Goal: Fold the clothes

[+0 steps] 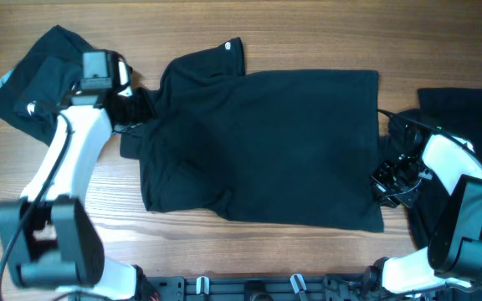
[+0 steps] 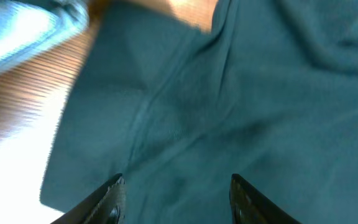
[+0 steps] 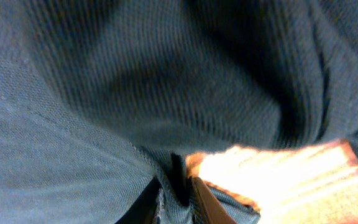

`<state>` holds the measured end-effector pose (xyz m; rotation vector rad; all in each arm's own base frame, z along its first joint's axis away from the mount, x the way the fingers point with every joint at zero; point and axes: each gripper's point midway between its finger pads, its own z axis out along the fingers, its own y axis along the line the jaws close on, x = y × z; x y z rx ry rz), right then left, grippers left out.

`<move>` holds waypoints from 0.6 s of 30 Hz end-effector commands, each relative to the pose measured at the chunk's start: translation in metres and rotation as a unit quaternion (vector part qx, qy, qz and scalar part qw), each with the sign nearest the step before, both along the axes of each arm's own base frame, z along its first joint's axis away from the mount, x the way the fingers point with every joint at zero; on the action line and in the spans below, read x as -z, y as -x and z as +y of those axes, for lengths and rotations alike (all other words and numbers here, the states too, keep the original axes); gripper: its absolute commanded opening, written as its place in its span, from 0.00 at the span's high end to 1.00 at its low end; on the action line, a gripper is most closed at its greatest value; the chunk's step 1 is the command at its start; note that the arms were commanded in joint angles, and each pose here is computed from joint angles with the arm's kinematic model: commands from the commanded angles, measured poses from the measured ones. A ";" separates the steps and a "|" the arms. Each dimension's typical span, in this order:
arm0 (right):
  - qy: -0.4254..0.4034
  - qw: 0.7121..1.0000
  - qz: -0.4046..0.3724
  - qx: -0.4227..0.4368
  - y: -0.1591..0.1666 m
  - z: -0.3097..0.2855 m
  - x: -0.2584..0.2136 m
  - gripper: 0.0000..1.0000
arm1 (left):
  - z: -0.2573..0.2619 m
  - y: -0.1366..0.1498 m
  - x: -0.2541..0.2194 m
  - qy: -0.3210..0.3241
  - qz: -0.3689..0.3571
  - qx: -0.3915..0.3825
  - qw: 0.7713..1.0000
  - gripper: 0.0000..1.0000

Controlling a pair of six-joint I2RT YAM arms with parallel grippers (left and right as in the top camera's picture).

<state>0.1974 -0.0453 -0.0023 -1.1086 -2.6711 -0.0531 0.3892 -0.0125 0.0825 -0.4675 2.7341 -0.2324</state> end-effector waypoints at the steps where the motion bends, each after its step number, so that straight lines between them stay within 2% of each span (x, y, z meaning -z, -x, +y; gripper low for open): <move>1: -0.015 0.999 -0.017 -0.023 -0.016 0.000 -0.012 0.82 | 0.003 -0.003 0.042 -0.034 0.044 0.016 0.998 0.51; 2: -0.015 0.999 -0.021 -0.026 -0.019 -0.001 -0.016 0.82 | 0.010 -0.001 0.056 -0.050 0.060 0.007 0.997 0.65; 4: -0.023 0.999 -0.036 -0.034 -0.024 0.001 -0.022 0.82 | 0.024 0.001 0.071 -0.073 0.077 -0.019 0.994 0.74; 7: -0.067 0.991 -0.087 -0.080 -0.038 0.014 -0.028 0.78 | 0.030 -0.006 0.089 -0.075 0.079 -0.027 0.994 0.76; 10: -0.181 0.955 -0.183 -0.148 -0.064 0.050 -0.041 0.77 | 0.038 -0.003 0.105 -0.080 0.095 -0.035 0.992 0.77; 11: -0.183 0.955 -0.186 -0.142 -0.066 0.051 -0.041 0.74 | 0.044 -0.001 0.108 -0.086 0.101 -0.041 0.990 0.78; 13: -0.119 0.981 -0.131 -0.078 -0.055 0.031 -0.032 0.65 | 0.051 0.000 0.107 -0.085 0.102 -0.051 0.990 0.79; 14: -0.080 0.990 -0.103 -0.045 -0.048 0.020 -0.028 0.64 | 0.053 -0.002 0.103 -0.078 0.097 -0.054 0.991 0.79; 15: -0.080 0.988 -0.115 -0.062 -0.052 0.019 -0.028 0.64 | 0.052 -0.005 0.096 -0.062 0.087 -0.055 0.993 0.76; 16: -0.122 0.974 -0.157 -0.112 -0.063 0.032 -0.032 0.63 | 0.050 -0.008 0.089 -0.049 0.076 -0.055 0.994 0.74; 17: -0.184 0.948 -0.203 -0.165 -0.071 0.052 -0.042 0.60 | 0.048 -0.011 0.083 -0.041 0.068 -0.054 0.995 0.71; 18: -0.202 0.944 -0.206 -0.163 -0.069 0.059 -0.044 0.60 | 0.045 -0.013 0.079 -0.034 0.061 -0.051 0.996 0.69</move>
